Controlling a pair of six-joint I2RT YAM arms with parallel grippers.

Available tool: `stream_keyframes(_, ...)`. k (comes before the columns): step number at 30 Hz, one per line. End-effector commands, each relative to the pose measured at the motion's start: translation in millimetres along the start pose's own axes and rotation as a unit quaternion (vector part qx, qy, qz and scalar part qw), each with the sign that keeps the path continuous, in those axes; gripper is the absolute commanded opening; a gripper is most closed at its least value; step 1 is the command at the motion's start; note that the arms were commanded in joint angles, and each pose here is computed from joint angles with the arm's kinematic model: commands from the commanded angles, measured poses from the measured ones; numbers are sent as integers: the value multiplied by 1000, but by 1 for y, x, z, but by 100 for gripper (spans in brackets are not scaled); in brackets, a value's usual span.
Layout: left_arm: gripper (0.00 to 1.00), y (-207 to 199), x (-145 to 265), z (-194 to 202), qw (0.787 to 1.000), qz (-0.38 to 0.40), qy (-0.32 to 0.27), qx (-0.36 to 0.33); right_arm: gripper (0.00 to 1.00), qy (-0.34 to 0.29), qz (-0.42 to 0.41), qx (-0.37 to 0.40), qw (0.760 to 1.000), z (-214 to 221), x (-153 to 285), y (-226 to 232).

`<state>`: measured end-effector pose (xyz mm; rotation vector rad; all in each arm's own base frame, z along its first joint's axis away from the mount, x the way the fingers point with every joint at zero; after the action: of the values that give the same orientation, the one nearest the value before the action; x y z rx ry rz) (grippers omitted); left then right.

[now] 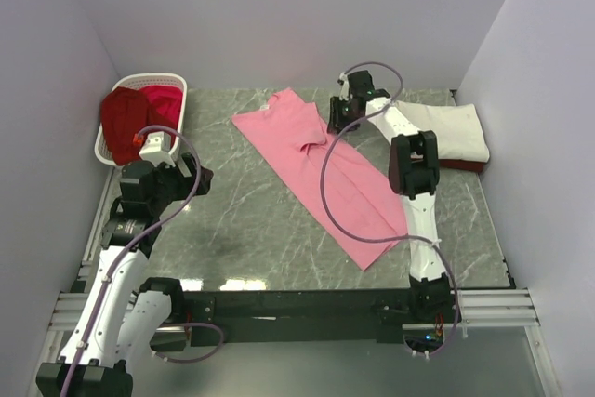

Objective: Fold and stack the t-shirts
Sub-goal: Fold the tshirt

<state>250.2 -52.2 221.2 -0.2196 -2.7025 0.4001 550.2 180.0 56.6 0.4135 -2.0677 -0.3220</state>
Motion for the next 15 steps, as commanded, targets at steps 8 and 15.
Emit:
stream_keyframes(8,89,-10,3,-11,999,31,-26,-7,54,-44,1,378,925,53,161,60)
stream_keyframes(15,89,-12,11,-15,998,35,-42,-8,56,54,2,532,845,212,166,84)
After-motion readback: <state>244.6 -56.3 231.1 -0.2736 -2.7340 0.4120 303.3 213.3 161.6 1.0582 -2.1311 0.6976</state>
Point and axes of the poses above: each gripper's point midway between its finger pads, its own x axis back along the fingers, its own y axis along the line the jaws close on, z = x × y, the point moved 3 cm from there along x, back along the fingers, and after that the axes turned 3 degrees about -x, right-handed, at the moved point
